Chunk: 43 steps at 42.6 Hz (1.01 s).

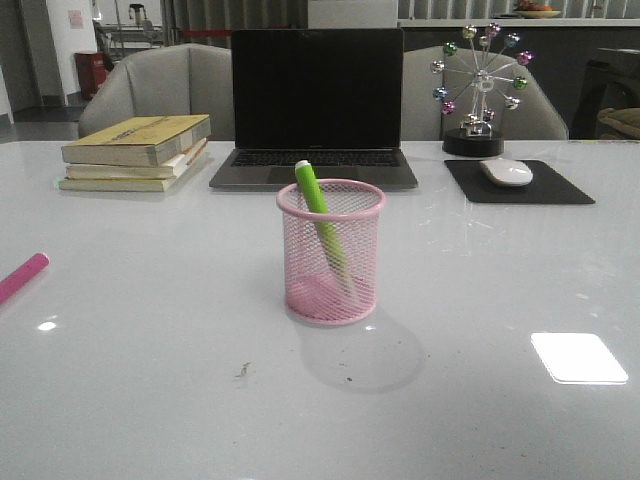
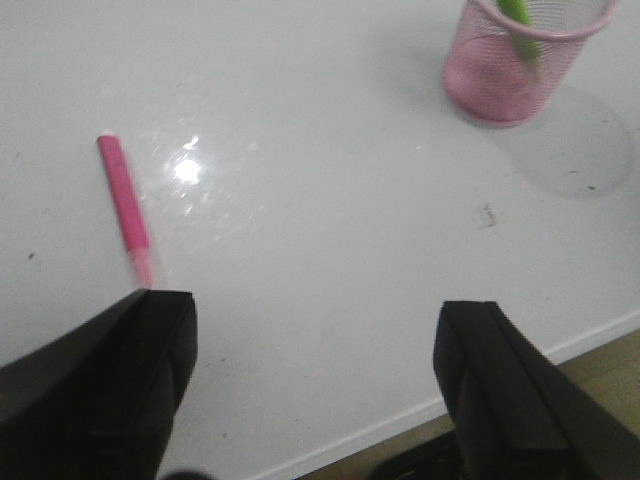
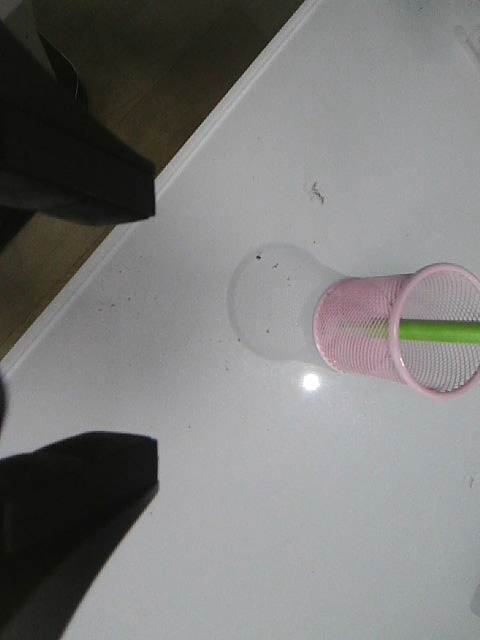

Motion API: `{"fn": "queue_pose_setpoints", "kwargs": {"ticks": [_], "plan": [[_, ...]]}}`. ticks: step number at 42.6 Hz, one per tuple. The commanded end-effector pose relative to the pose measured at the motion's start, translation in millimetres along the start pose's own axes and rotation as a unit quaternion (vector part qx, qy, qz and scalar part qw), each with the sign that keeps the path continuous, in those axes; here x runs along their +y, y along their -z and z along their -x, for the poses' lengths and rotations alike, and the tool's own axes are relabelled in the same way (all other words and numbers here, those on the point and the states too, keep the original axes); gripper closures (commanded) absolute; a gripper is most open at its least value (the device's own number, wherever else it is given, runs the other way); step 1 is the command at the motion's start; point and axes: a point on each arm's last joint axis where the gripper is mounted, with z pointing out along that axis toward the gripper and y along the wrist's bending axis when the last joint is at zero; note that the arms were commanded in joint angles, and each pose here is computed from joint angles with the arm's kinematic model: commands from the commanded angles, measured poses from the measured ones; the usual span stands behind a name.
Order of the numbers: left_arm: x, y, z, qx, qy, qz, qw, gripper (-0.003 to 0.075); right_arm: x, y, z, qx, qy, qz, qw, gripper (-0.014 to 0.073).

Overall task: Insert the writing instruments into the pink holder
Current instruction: 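Lower the left gripper onto the pink marker and close on it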

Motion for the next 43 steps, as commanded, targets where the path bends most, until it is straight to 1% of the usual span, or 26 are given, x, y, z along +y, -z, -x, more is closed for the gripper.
{"fn": "queue_pose_setpoints", "kwargs": {"ticks": [1, 6, 10, 24, 34, 43], "plan": [[14.7, -1.9, 20.1, -0.003, 0.033, 0.029, 0.999, 0.0171, -0.1, 7.4, 12.9, -0.049, 0.003, 0.000, 0.999, 0.0045], [33.2, -21.9, 31.1, 0.031, 0.064, 0.055, 0.996, 0.0171, -0.1, 7.4, 12.9, -0.049, 0.003, 0.000, 0.999, 0.0045], [50.6, -45.4, 38.2, 0.064, 0.089, 0.073, 0.991, 0.0171, -0.1, 7.4, 12.9, -0.049, 0.003, 0.000, 0.999, 0.0045], [97.6, -130.8, 57.4, 0.156, 0.133, 0.096, 0.974, 0.0171, -0.1, 7.4, 12.9, -0.049, 0.003, 0.000, 0.999, 0.0045], [110.9, -186.4, 68.8, 0.188, 0.134, 0.092, 0.968, 0.0171, -0.1, 7.4, 12.8, -0.049, 0.003, 0.000, 0.999, 0.0045], [118.9, -219.4, 76.4, 0.197, 0.135, 0.091, 0.967, 0.0171, -0.1, 7.4, 12.8, -0.049, 0.003, 0.000, 0.999, 0.0045]]}}
